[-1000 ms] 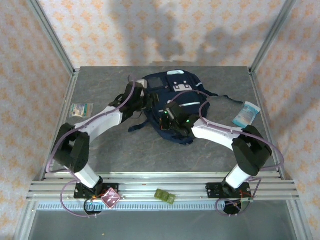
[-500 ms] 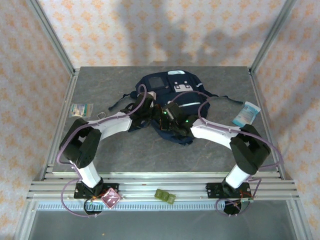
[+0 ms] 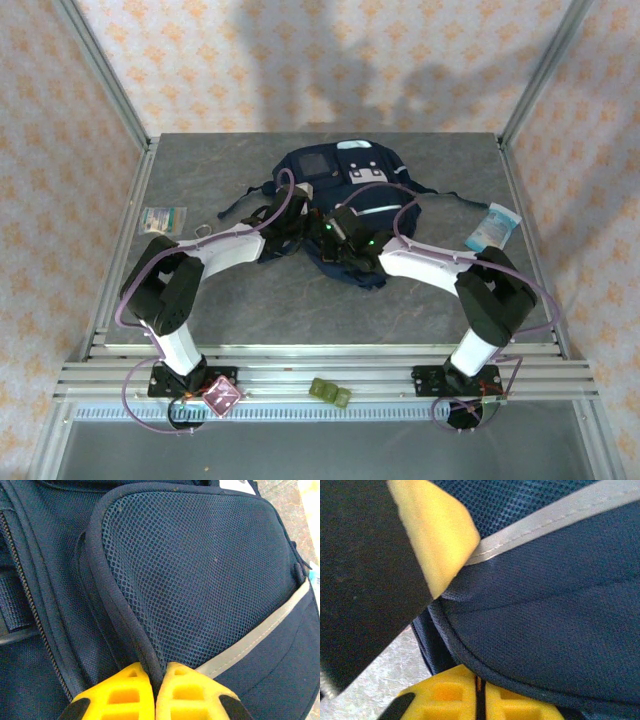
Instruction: Pack the student bag
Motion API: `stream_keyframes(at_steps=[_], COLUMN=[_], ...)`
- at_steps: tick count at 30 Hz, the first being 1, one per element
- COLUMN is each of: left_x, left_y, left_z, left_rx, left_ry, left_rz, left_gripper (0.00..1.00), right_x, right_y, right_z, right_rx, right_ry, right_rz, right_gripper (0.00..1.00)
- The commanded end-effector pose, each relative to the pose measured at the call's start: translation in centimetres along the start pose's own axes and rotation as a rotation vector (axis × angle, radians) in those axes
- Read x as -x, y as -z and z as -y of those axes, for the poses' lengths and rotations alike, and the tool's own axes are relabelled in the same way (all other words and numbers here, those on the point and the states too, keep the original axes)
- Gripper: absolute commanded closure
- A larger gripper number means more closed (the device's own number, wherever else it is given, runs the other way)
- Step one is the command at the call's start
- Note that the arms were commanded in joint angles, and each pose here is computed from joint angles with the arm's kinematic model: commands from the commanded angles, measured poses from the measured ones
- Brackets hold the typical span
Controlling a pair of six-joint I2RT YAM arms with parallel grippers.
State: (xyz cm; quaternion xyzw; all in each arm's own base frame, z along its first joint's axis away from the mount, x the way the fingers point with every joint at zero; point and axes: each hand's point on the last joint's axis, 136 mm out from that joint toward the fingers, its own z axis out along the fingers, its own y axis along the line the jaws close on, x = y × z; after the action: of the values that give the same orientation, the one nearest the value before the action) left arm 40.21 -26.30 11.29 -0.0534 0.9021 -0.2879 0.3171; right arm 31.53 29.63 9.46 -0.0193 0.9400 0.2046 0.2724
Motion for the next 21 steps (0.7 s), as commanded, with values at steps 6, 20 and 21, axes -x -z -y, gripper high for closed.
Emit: stream_keyframes(at_steps=[6, 20, 21], left_x=[2.6, 6.6, 7.8], left_y=[0.5, 1.6, 1.6], left_z=[-0.7, -4.5, -5.1], left_rx=[0.025, 0.124, 0.142], left_ry=[-0.020, -0.023, -0.017], left_rz=[0.074, 0.150, 0.171], left_gripper=[1.00, 1.00, 1.00], right_x=[0.0, 1.9, 1.7], right_y=[2.1, 6.4, 6.2], right_z=[3.0, 12.1, 10.2], right_rx=[-0.127, -0.226, -0.177], right_ry=[0.010, -0.077, -0.047], right_rz=[0.003, 0.077, 0.071], right_gripper=[1.00, 1.00, 1.00])
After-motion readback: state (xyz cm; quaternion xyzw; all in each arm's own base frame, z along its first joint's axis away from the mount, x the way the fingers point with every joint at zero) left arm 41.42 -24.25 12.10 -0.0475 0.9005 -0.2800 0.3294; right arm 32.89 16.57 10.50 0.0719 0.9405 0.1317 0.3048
